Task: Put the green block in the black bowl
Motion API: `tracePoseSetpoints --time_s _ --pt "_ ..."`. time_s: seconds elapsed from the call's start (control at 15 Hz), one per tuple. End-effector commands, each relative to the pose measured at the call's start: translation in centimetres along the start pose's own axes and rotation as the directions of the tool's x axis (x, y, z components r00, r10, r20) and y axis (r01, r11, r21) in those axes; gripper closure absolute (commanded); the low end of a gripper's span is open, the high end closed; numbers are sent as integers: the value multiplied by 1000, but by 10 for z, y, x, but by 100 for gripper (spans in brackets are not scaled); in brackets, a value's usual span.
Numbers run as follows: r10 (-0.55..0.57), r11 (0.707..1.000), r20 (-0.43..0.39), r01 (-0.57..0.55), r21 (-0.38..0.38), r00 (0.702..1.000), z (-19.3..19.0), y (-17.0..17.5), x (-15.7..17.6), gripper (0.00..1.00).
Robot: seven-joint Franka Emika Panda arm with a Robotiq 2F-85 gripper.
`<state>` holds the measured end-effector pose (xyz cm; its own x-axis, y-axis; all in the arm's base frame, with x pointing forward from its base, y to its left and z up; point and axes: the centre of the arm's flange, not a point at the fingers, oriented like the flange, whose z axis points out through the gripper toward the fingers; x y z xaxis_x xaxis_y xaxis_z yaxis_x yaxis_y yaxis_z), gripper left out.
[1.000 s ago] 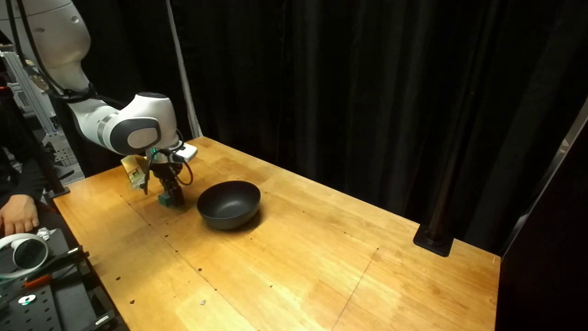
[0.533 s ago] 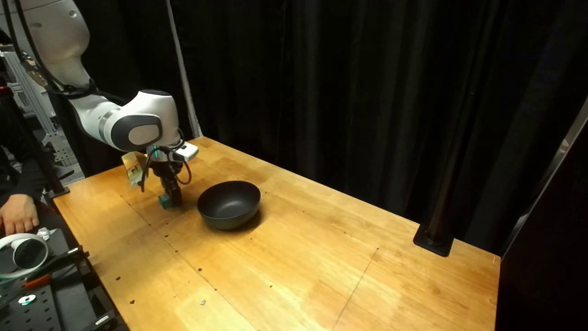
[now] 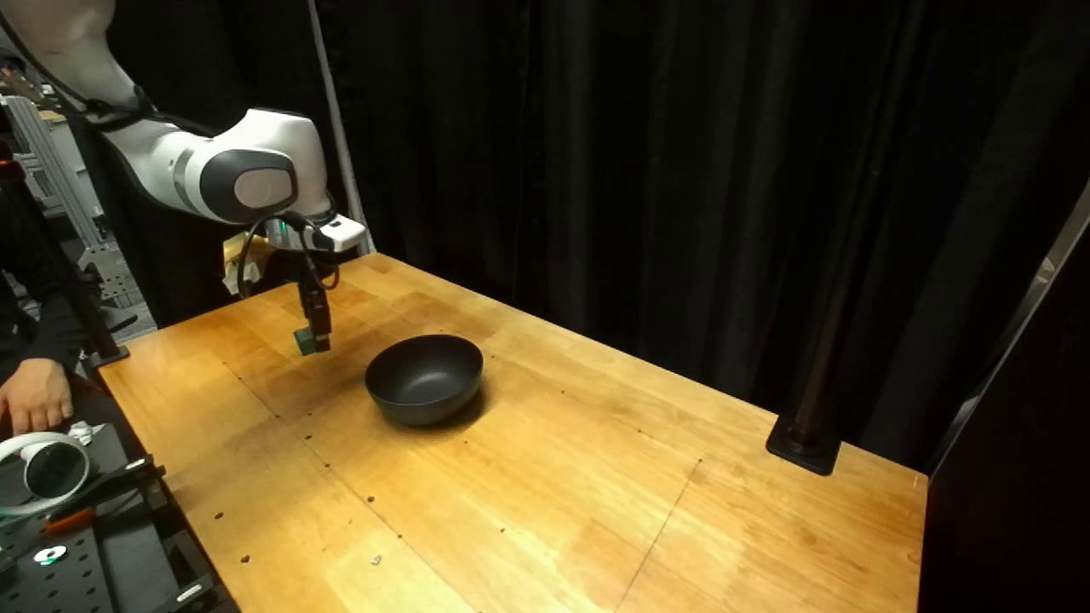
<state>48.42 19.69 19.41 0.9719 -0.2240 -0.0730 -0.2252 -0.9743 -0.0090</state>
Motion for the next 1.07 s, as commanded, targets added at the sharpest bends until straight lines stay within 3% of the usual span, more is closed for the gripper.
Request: tracePoseSetpoints --time_s 0.0,0.33,0.6,0.67,0.73,0.87,1.0 --pt "35 998 -110 -41 -53 993 -46 4 17 79" --pt "93 985 -239 -123 -117 967 -48 45 56 79" --pt "161 968 -281 -207 -144 946 -52 86 82 79" --pt "178 964 -289 -225 -140 941 -53 95 87 61" --pt "196 963 -283 -239 -126 939 -55 101 89 29" --pt "213 962 -269 -250 -108 939 -57 110 89 24" --pt "212 970 -221 -233 -72 952 -68 109 83 8"
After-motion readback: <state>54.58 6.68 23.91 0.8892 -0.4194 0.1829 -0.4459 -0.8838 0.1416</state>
